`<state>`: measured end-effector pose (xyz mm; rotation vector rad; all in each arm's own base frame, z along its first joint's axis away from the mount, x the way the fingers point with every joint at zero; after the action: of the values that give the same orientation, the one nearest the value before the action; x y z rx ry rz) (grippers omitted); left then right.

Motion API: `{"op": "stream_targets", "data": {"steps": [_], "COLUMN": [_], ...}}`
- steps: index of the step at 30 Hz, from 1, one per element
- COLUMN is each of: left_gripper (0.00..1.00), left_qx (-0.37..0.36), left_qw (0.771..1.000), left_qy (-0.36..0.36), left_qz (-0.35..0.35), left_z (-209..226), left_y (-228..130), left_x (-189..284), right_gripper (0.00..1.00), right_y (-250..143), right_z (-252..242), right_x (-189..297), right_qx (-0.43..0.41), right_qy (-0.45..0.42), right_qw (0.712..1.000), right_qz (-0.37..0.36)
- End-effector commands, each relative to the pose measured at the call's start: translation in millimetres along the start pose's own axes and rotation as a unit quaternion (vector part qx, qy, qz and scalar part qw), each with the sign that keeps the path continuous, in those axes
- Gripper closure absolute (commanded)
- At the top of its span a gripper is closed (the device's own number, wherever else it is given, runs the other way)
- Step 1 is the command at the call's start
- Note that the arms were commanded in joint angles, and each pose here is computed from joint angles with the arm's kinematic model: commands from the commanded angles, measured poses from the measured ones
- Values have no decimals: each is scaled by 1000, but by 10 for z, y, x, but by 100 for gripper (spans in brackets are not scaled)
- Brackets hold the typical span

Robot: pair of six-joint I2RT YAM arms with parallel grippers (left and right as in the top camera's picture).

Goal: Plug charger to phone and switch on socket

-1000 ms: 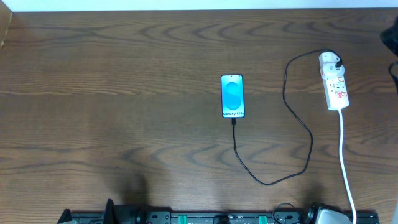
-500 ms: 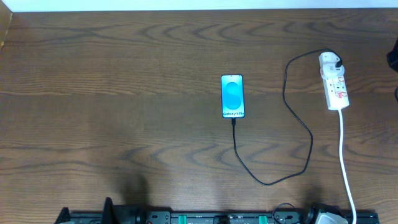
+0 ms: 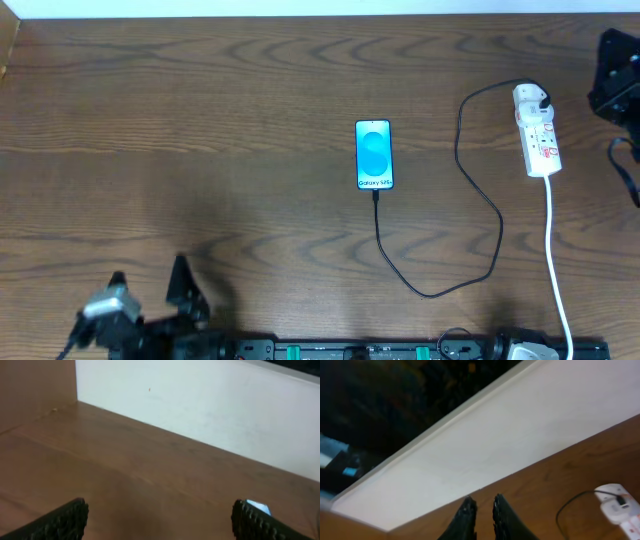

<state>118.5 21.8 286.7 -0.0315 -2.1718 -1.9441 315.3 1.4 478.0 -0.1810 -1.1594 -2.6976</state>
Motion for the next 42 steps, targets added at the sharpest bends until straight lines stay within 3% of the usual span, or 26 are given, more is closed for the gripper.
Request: {"op": "stream_targets", "data": {"steps": [1, 18, 42], "left_gripper": [9, 9, 9], "left_qx": [4, 6, 7], "left_qw": [1000, 1000, 999], "left_qy": [1, -1, -31], "left_qz": [5, -13, -24], "left_z": [-13, -56, -134], "left_y": [-140, -633, -1212], "left_x": [-244, -970, -1375], "right_gripper": [88, 84, 83], "right_y": [-79, -127, -142], "right_z": [98, 99, 88], "right_x": [-2, -20, -20], "right_qx": [6, 16, 15], "right_qy": [16, 5, 2], "right_qw": [1000, 1000, 1000], "right_qz": [14, 13, 16]}}
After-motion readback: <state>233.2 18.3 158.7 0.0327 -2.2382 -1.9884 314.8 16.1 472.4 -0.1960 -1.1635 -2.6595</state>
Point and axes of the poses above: each gripper's point midway between its finger pads, its own x axis back along the fingers, its own z axis along the line the jaws close on, y = z × x, the point moved 1 cm from there along x, back along the fingers, and after that the axes turned 9 degrees about -x, right-handed, at the moved point
